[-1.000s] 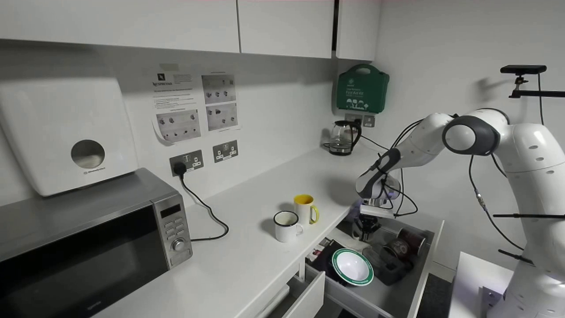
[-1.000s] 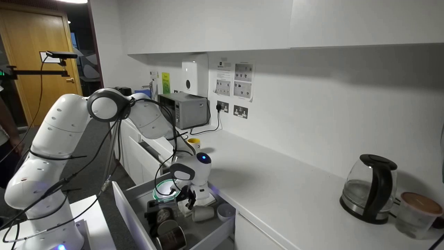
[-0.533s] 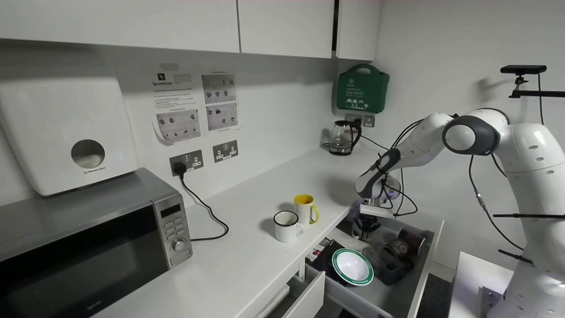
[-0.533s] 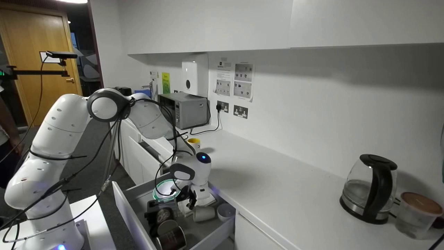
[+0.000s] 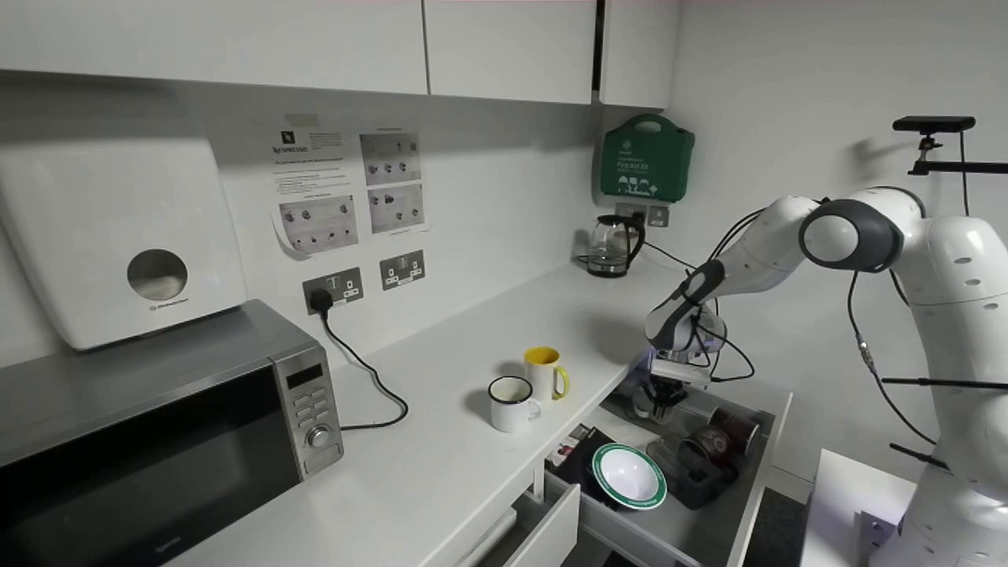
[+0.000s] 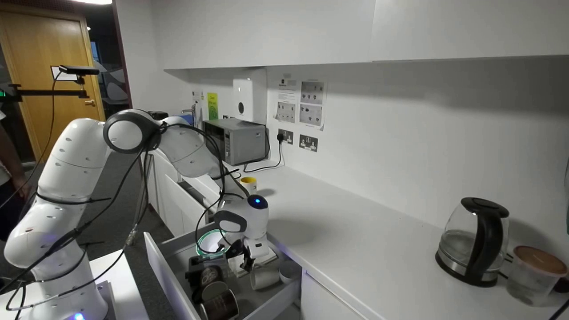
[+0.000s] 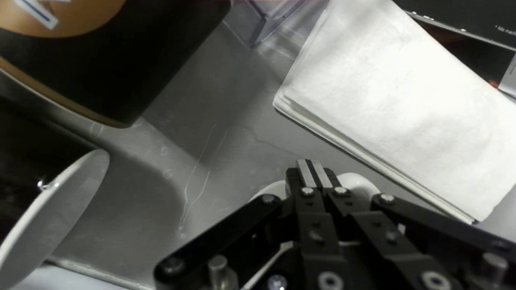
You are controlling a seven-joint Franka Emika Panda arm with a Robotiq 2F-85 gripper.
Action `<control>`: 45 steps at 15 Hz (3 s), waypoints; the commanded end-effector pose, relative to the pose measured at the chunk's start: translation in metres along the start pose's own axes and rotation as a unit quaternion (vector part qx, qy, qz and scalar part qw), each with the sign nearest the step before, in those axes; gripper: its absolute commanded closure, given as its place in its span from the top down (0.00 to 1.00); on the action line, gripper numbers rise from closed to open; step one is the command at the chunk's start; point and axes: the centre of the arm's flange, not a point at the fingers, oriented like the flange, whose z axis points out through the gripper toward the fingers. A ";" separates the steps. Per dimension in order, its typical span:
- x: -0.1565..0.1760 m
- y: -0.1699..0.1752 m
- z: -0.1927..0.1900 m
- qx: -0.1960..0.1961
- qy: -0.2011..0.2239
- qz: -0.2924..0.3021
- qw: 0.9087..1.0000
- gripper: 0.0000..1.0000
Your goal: Open the drawer on the right, take three mugs out of the drawer and place them on the countertop
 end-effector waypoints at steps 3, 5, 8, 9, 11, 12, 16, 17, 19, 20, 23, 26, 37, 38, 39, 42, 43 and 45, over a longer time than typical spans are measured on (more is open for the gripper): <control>-0.011 0.025 -0.026 0.018 0.020 0.001 1.000 0.00; -0.013 0.027 -0.029 0.019 0.022 0.003 1.000 0.00; -0.015 0.031 -0.034 0.021 0.024 0.004 0.999 0.00; -0.016 0.031 -0.036 0.021 0.025 0.005 0.999 0.19; -0.018 0.032 -0.039 0.021 0.028 0.005 0.999 0.34; -0.018 0.032 -0.040 0.021 0.029 0.005 0.999 0.41; -0.017 0.032 -0.042 0.021 0.031 0.004 0.999 0.71; -0.017 0.032 -0.042 0.022 0.035 0.005 0.999 0.78; -0.014 0.031 -0.041 0.024 0.049 0.006 0.998 0.93; -0.012 0.031 -0.040 0.028 0.060 0.006 0.998 0.99; -0.006 0.032 -0.037 0.039 0.106 0.003 0.994 1.00; -0.002 0.034 -0.035 0.047 0.140 0.002 0.989 1.00; -0.003 0.037 -0.013 0.109 0.104 0.021 0.988 1.00; -0.004 0.039 -0.011 0.114 0.100 0.022 0.988 1.00; -0.003 0.040 -0.009 0.119 0.099 0.023 0.988 1.00; 0.001 0.042 0.001 0.130 0.094 0.020 0.987 1.00; 0.003 0.042 0.005 0.132 0.092 0.018 0.987 1.00; 0.005 0.042 0.011 0.134 0.089 0.012 0.987 1.00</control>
